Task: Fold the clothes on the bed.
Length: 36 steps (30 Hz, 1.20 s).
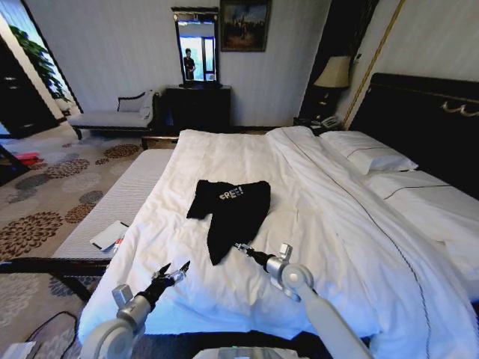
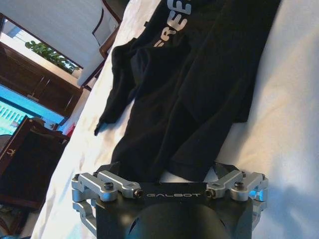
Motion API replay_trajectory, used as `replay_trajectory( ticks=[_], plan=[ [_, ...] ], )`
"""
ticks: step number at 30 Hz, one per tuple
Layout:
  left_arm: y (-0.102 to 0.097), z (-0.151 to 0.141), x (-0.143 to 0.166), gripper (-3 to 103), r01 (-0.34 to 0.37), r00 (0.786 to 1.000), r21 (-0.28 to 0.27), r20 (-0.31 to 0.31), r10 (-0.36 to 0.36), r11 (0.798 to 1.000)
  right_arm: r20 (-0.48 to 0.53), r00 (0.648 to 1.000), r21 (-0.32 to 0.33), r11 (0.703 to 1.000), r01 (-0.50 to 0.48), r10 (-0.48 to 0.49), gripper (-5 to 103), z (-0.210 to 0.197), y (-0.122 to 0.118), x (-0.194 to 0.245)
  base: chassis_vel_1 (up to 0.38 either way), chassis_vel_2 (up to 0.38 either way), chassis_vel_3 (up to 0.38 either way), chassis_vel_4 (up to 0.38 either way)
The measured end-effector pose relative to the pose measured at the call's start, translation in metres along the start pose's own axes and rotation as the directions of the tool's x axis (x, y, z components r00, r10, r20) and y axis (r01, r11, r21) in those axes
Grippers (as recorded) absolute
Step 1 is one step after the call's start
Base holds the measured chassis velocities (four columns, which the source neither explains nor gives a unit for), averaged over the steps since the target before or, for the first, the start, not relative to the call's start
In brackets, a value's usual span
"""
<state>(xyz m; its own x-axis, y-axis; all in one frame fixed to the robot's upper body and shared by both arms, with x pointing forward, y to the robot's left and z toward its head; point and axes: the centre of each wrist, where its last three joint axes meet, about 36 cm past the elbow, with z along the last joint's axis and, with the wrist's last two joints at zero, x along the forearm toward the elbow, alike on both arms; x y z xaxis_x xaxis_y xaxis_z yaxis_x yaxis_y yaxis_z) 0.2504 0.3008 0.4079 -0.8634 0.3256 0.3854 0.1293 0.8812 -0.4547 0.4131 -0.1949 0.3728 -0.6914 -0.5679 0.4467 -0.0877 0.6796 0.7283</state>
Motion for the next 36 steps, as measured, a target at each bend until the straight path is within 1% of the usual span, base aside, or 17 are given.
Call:
replay_trajectory(
  ticks=[1,5,7,8,11,13,17,18,22,23,25,26,28,29,33,34,36],
  plan=[
    [0.000,-0.001,0.000,100,0.000,1.000,0.000,0.001,0.000,1.000,0.001,1.000,0.002,1.000,-0.003,0.003,103,-0.001,-0.001,-0.002,0.000,0.000,0.000,0.000],
    [0.000,-0.002,0.000,100,0.002,1.000,-0.001,0.004,-0.002,1.000,0.002,1.000,0.007,1.000,-0.013,0.013,93,-0.001,-0.005,-0.004,0.000,0.000,0.000,0.000],
    [0.000,-0.002,0.000,100,0.003,1.000,0.001,0.005,-0.003,1.000,0.001,1.000,0.008,1.000,-0.020,0.020,83,0.000,-0.007,-0.004,0.000,0.000,0.000,0.000],
    [0.000,-0.002,0.000,100,0.003,1.000,0.001,0.005,-0.003,1.000,0.001,1.000,0.008,1.000,-0.020,0.020,83,0.000,-0.007,-0.004,0.000,0.000,0.000,0.000],
    [-0.003,-0.001,0.000,100,-0.002,1.000,0.004,0.005,0.002,1.000,0.002,0.999,0.004,0.999,-0.035,0.035,66,0.002,-0.015,-0.005,0.000,0.000,0.000,0.000],
    [-0.003,-0.001,0.000,100,-0.002,1.000,0.004,0.005,0.002,1.000,0.002,0.999,0.001,0.999,-0.038,0.038,66,0.003,-0.016,-0.006,0.000,0.000,0.000,0.000],
    [-0.005,0.000,-0.001,100,-0.001,1.000,0.007,0.006,0.001,1.000,0.003,0.999,-0.006,0.999,-0.039,0.039,45,0.006,-0.016,-0.009,0.000,0.000,0.000,0.000],
    [-0.005,0.000,-0.001,100,-0.001,1.000,0.007,0.006,0.001,1.000,0.003,0.999,-0.006,0.999,-0.039,0.039,45,0.006,-0.016,-0.009,0.000,0.000,0.000,0.000],
    [-0.010,0.000,-0.001,100,-0.007,1.000,0.010,0.006,0.007,1.000,0.004,0.999,-0.006,0.999,-0.045,0.045,28,0.010,-0.021,-0.007,0.000,0.000,0.000,0.000],
    [-0.010,0.000,-0.001,100,-0.007,1.000,0.010,0.006,0.007,1.000,0.004,0.999,-0.006,0.999,-0.045,0.045,28,0.010,-0.021,-0.007,0.000,0.000,0.000,0.000],
    [-0.014,0.003,-0.002,100,-0.013,1.000,0.019,0.001,0.013,1.000,0.005,0.999,-0.007,0.999,-0.050,0.050,17,0.011,-0.024,-0.005,0.000,0.000,0.000,0.000],
    [-0.016,0.004,-0.003,100,-0.018,1.000,0.024,-0.001,0.018,1.000,0.006,0.999,-0.009,0.999,-0.054,0.054,17,0.011,-0.025,-0.004,0.000,0.000,0.000,0.000],
    [-0.021,0.005,-0.008,100,-0.033,0.999,0.035,-0.002,0.033,0.999,0.007,0.998,-0.008,0.998,-0.061,0.061,6,0.012,-0.027,-0.001,0.000,0.000,0.000,0.000],
    [-0.021,0.005,-0.008,100,-0.033,0.999,0.035,-0.002,0.033,0.999,0.007,0.998,-0.008,0.998,-0.061,0.061,6,0.012,-0.027,-0.001,0.000,0.000,0.000,0.000],
    [-0.020,0.003,-0.025,100,-0.041,0.999,0.117,-0.015,0.043,0.992,0.012,0.997,0.002,0.997,-0.075,0.075,1,0.011,-0.032,0.009,0.000,0.000,0.000,0.000],
    [-0.020,0.003,-0.025,100,-0.041,0.999,0.117,-0.015,0.043,0.992,0.012,0.997,0.002,0.997,-0.075,0.075,1,0.011,-0.032,0.009,0.000,0.000,0.000,0.000],
    [-0.014,0.003,-0.036,100,-0.037,0.999,0.186,-0.026,0.043,0.982,0.016,0.997,0.008,0.997,-0.081,0.081,0,0.009,-0.033,0.013,0.000,0.000,0.000,0.000]
  ],
)
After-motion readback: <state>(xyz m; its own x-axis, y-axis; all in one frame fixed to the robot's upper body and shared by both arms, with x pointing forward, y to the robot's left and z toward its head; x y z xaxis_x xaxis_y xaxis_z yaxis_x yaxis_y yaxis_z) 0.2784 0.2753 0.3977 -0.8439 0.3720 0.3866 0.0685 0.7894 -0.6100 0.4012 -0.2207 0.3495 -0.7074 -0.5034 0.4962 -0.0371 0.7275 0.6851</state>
